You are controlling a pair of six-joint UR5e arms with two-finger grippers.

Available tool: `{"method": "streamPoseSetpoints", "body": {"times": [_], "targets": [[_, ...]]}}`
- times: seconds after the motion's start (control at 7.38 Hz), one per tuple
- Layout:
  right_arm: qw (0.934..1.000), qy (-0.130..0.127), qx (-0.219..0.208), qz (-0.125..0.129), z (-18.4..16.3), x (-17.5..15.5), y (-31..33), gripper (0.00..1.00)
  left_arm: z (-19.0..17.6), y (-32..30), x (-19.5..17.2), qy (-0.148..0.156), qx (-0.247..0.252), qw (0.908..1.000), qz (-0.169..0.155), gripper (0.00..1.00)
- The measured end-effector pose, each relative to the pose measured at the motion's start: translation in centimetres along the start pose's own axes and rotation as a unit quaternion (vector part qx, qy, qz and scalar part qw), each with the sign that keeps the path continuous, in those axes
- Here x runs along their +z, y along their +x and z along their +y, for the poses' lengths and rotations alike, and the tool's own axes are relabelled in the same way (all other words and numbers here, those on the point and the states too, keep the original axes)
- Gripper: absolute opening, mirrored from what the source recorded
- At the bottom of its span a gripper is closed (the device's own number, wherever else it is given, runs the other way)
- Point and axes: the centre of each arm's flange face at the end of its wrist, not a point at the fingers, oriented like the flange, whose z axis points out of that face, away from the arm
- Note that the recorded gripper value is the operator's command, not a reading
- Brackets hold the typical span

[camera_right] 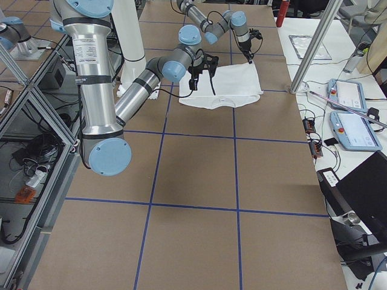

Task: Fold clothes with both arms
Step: 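Release the shirt and lift the left gripper away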

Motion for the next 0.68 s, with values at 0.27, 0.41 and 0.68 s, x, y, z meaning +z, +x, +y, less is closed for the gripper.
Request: {"method": "streamPoseSetpoints", "body": {"times": [0.27,0.41,0.68], "targets": [[1.0000,0.001,0.002,0.003,-0.2,0.3,0.1,1.00,-0.6,0.2,1.0,0.021,0.002,0.9997,0.015,1.00],[1.0000,0.002,0.003,0.006,-0.5,0.6,0.2,1.00,-0.9,0.2,1.1,0.037,0.004,0.9992,0.016,1.00],[0.9999,0.009,0.003,0.013,-0.7,1.4,0.2,1.00,-1.7,0.1,0.8,0.048,0.018,0.9985,0.016,1.00]]}}
